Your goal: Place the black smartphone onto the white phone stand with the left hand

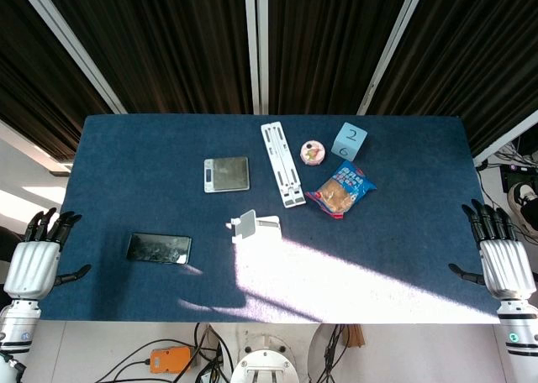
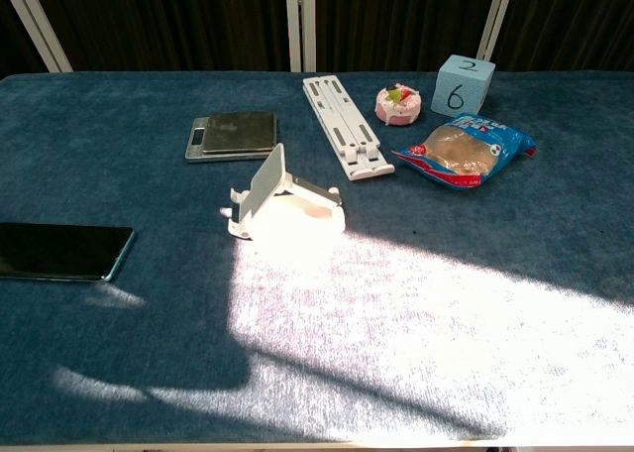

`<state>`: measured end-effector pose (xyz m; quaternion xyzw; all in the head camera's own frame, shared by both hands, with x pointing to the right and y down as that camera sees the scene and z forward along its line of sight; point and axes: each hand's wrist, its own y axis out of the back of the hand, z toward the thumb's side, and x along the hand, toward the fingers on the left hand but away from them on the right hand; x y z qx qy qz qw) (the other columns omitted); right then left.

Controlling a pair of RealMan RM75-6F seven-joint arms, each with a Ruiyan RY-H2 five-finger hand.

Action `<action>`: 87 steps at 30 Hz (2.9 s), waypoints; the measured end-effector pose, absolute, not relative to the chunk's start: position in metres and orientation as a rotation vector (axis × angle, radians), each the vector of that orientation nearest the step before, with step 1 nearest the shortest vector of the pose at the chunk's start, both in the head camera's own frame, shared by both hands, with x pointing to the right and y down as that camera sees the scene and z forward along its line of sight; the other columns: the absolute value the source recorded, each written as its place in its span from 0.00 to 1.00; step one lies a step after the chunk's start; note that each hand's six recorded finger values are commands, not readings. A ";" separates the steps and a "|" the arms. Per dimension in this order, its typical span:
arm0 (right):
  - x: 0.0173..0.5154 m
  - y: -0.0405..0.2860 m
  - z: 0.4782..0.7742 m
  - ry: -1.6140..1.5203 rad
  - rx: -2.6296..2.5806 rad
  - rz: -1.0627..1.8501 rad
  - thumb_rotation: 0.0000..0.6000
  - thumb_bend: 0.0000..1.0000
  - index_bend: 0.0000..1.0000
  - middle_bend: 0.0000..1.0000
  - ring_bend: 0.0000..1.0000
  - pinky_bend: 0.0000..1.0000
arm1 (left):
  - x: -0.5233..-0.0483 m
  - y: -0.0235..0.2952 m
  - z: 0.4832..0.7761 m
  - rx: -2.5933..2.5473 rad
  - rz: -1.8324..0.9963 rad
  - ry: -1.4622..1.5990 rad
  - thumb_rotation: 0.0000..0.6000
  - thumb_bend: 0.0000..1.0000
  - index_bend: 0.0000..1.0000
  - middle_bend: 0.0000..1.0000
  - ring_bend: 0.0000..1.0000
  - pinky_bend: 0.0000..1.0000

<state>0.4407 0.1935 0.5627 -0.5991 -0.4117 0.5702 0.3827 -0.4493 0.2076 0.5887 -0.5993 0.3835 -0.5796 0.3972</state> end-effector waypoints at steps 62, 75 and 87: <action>0.452 0.183 0.548 -1.078 -1.518 1.452 1.00 0.16 0.00 0.05 0.00 0.05 | -0.315 0.185 0.722 -1.867 -1.556 0.437 1.00 0.18 0.45 0.29 0.18 0.07; 0.450 0.183 0.546 -1.083 -1.520 1.446 1.00 0.15 0.00 0.05 0.00 0.05 | -0.314 0.183 0.717 -1.872 -1.457 0.542 1.00 0.21 0.51 0.54 0.40 0.27; 0.451 0.183 0.545 -1.085 -1.521 1.445 1.00 0.16 0.00 0.05 0.00 0.05 | -0.309 0.178 0.710 -1.971 -1.376 0.693 1.00 0.24 0.52 0.61 0.49 0.49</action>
